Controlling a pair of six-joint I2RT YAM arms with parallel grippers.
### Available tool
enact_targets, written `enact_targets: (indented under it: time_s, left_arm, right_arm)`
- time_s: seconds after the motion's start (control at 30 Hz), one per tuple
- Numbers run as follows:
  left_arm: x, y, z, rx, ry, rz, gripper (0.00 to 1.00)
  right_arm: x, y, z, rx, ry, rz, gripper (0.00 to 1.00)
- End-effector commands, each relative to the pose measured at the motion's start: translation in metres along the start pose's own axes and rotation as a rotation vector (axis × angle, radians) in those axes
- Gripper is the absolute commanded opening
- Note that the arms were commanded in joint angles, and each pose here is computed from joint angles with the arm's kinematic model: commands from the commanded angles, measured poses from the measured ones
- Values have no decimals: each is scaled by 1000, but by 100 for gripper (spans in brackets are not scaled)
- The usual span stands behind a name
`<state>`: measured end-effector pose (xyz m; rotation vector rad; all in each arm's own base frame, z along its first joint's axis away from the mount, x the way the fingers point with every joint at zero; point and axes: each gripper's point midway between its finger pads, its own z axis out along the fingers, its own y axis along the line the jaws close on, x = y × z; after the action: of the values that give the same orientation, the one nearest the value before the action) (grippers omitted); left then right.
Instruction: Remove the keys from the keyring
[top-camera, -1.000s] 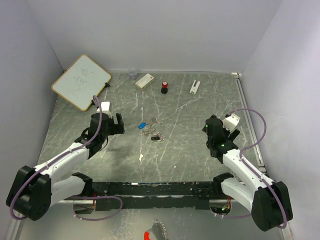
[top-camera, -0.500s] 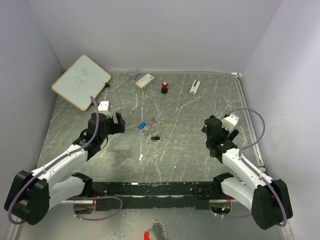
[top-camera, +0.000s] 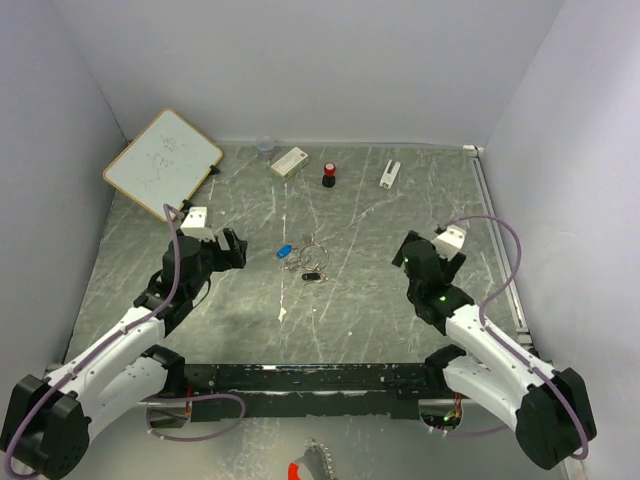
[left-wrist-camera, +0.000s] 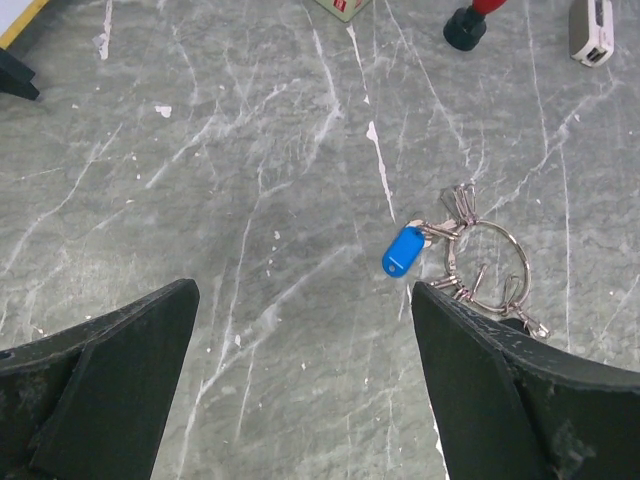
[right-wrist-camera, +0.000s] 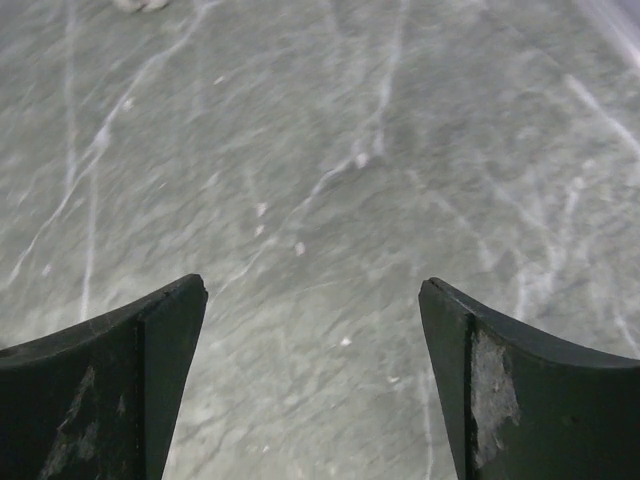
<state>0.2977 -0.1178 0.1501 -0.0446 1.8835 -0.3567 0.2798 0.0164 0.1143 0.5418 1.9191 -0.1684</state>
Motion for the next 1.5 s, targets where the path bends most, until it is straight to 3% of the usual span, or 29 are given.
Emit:
enact_targets:
  time_s: [0.0,0.1,0.17,0.43,0.7,0.9,1.17,1.47]
  left_arm:
    - [-14,-9,3,24,-15,4,99]
    - [-20,-14,7,31,-32,-22,99]
    - [-24,-18,10,46,-50,-49,99]
    - [-27,-21,22,41,-66,-94,99]
    - [-18,-14,23,16,-58,-79,96]
    - [-8,-3,12,-4,-60,-58,94]
    - [-12,-3,7,-3,-70,-49,93]
    - [-9,-1,10,-14,-60,-52,93]
  right_arm:
    - [2,38,-14,-133,-5,-102,81]
    - [19,77,-26,-295,67,-200,56]
    - [37,98,-35,-387,125,-216,48]
    - [52,146,-59,-622,145,-181,43]
    - [98,176,-64,-678,194,-287,42]
    - [102,196,-67,-725,169,-275,41]
    - [122,211,-58,-717,211,-320,30]
    - [133,214,-60,-727,248,-328,30]
